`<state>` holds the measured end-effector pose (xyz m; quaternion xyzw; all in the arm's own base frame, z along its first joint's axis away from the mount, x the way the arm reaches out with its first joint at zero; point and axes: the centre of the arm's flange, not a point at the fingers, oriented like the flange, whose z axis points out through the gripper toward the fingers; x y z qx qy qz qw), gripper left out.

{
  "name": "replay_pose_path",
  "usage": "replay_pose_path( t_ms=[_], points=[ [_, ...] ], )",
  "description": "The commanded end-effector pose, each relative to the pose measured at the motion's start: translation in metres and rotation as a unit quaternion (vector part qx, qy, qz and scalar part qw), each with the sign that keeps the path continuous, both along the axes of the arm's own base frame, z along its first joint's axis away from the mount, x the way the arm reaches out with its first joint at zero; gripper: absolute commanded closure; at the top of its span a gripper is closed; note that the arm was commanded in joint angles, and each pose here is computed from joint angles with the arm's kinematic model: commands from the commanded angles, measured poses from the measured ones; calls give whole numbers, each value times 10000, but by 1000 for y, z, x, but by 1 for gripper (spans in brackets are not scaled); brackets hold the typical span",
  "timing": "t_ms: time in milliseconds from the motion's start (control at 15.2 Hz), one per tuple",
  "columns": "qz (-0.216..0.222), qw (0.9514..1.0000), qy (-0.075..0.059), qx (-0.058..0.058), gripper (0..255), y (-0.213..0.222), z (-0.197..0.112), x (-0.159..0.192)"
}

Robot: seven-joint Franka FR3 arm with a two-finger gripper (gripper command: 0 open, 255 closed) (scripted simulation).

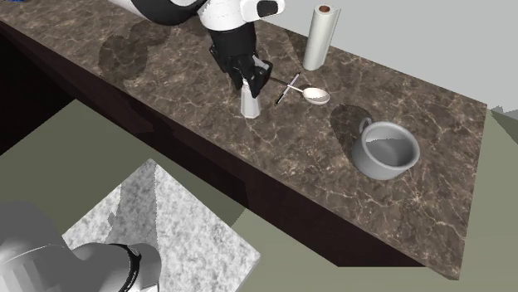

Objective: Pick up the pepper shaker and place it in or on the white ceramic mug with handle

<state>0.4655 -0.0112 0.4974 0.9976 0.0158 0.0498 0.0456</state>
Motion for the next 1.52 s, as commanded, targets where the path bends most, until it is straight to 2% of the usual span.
replay_pose_path(
  t_ms=[0, 330, 1452],
  points=[
    [0, 10000, 2, 1, 255, 0, 11, -1],
    [0, 10000, 2, 1, 255, 0, 36, -1],
    [0, 10000, 2, 1, 255, -196, 59, 106]
  ],
)
